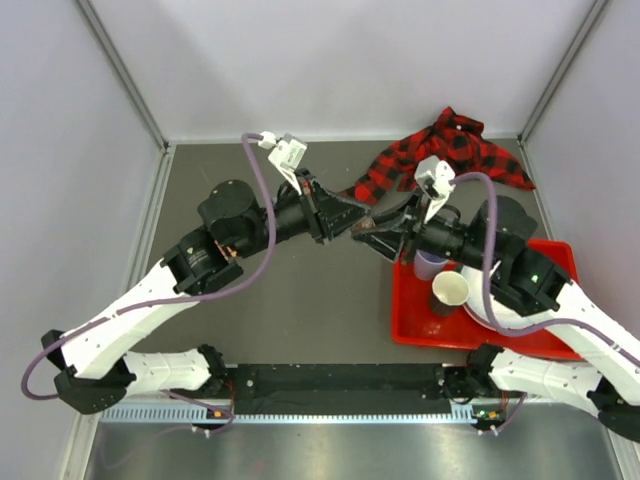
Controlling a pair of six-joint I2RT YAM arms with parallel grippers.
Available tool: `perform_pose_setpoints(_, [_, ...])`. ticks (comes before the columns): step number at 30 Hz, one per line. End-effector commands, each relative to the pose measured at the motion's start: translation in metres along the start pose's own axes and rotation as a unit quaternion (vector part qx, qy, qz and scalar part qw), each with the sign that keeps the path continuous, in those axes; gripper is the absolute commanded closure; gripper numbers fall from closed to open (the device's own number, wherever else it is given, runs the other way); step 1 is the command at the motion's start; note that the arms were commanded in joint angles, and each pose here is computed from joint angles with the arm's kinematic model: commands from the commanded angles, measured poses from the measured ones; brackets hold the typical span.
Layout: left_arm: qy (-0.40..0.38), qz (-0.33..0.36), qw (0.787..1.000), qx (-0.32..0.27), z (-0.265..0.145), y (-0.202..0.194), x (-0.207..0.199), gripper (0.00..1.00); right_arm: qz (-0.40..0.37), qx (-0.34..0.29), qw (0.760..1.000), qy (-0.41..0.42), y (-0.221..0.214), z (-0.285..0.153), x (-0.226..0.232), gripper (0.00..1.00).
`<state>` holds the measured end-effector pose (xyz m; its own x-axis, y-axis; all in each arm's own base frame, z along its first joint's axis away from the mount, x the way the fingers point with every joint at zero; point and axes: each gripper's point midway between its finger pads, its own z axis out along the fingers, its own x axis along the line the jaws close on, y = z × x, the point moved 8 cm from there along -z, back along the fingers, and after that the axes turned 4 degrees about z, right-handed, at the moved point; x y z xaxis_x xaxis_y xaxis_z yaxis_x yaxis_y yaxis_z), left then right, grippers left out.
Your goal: Paint the nails
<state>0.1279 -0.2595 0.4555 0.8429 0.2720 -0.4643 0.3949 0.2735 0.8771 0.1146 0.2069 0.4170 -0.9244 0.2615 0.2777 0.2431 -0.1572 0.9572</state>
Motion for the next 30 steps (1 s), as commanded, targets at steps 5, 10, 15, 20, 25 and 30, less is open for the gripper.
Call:
perform_pose_setpoints(5, [0.266,-0.057,0.957,-0.097,0.016,0.012,0.050,1.00,-0.098,-0.001,0.954,-0.284,-0.004,0.014,-0.043,1.00])
perform_pose_setpoints(10, [0.248,-0.043,0.963,-0.100,0.025,0.017,0.047,0.81,-0.103,-0.006,0.961,-0.256,-0.005,0.016,-0.041,1.00])
perform_pose_setpoints(15, [0.125,-0.011,0.989,-0.081,0.018,0.019,0.021,0.30,-0.089,-0.016,0.978,-0.186,-0.011,0.010,-0.038,1.00])
perform_pose_setpoints(20, [0.075,0.006,0.994,-0.074,-0.004,0.027,0.005,0.05,-0.074,-0.011,0.988,-0.134,-0.013,0.000,-0.028,1.00])
perform_pose_setpoints(25, [0.091,0.008,0.994,-0.061,-0.025,0.024,0.004,0.02,-0.060,-0.009,0.996,-0.068,-0.013,-0.008,-0.011,1.00])
perform_pose_setpoints(30, [0.098,-0.003,0.994,-0.036,-0.042,0.019,0.001,0.13,-0.043,-0.012,0.999,-0.029,-0.010,-0.015,0.002,1.00])
